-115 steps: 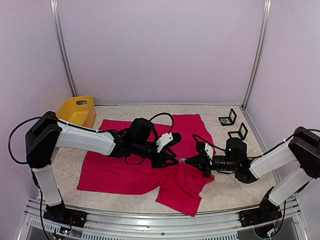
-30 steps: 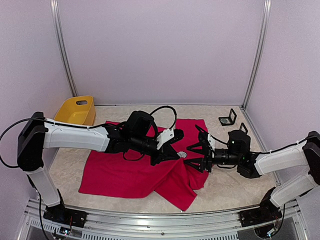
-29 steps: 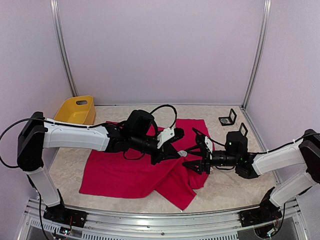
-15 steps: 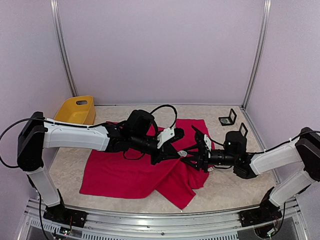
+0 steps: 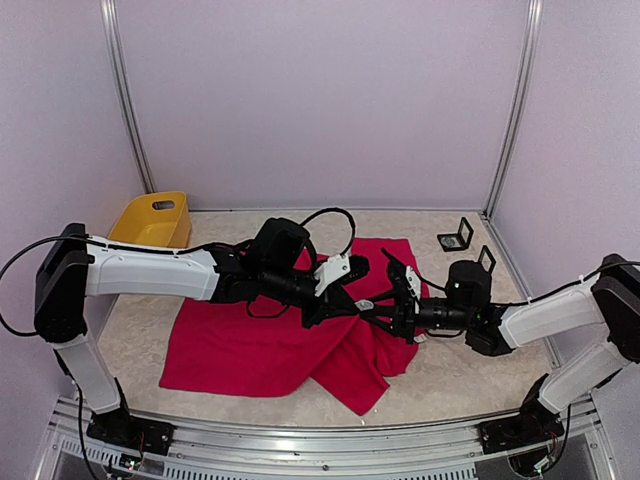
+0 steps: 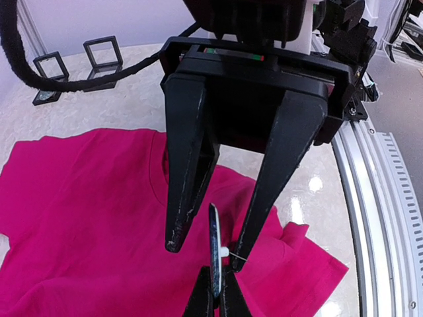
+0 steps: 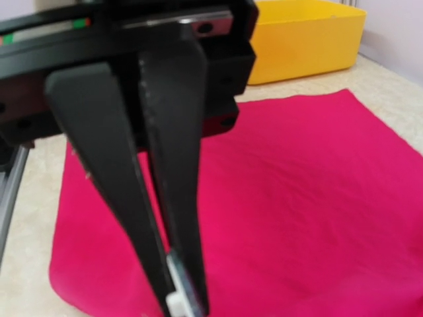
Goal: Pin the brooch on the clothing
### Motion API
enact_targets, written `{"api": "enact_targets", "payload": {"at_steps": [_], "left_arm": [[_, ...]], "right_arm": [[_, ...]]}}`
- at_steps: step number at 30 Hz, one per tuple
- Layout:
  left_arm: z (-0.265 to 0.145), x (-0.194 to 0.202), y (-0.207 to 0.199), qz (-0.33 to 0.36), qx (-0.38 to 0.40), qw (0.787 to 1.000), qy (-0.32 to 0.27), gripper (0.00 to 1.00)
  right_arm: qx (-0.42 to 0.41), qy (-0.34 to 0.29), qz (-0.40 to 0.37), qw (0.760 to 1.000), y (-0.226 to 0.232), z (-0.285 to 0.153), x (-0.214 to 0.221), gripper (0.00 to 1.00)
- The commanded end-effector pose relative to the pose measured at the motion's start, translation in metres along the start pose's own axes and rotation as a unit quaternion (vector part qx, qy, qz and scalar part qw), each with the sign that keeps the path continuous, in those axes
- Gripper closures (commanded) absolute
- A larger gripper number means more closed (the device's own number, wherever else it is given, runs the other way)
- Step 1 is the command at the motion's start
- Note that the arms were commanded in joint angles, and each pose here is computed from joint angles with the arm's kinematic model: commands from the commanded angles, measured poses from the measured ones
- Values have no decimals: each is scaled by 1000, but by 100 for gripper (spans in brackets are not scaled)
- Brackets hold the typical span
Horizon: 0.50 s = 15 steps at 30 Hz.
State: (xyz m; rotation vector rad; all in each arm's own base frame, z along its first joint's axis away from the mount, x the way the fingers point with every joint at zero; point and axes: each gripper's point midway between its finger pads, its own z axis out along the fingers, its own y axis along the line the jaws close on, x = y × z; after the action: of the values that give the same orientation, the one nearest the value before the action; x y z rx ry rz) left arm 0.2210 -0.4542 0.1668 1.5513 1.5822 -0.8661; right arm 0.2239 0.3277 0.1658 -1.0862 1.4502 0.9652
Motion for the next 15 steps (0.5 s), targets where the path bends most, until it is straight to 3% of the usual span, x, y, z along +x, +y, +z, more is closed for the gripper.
{"api": "enact_targets", "payload": {"at_steps": [1, 15], "left_arm": [[2, -11, -12, 29, 9, 1000, 1, 100], [6, -3, -20, 63, 4, 998, 21, 100]], "right_arm": [[16, -25, 13, 999, -13, 0, -28, 75], [23, -13, 70, 997, -29, 2, -26, 79]]}}
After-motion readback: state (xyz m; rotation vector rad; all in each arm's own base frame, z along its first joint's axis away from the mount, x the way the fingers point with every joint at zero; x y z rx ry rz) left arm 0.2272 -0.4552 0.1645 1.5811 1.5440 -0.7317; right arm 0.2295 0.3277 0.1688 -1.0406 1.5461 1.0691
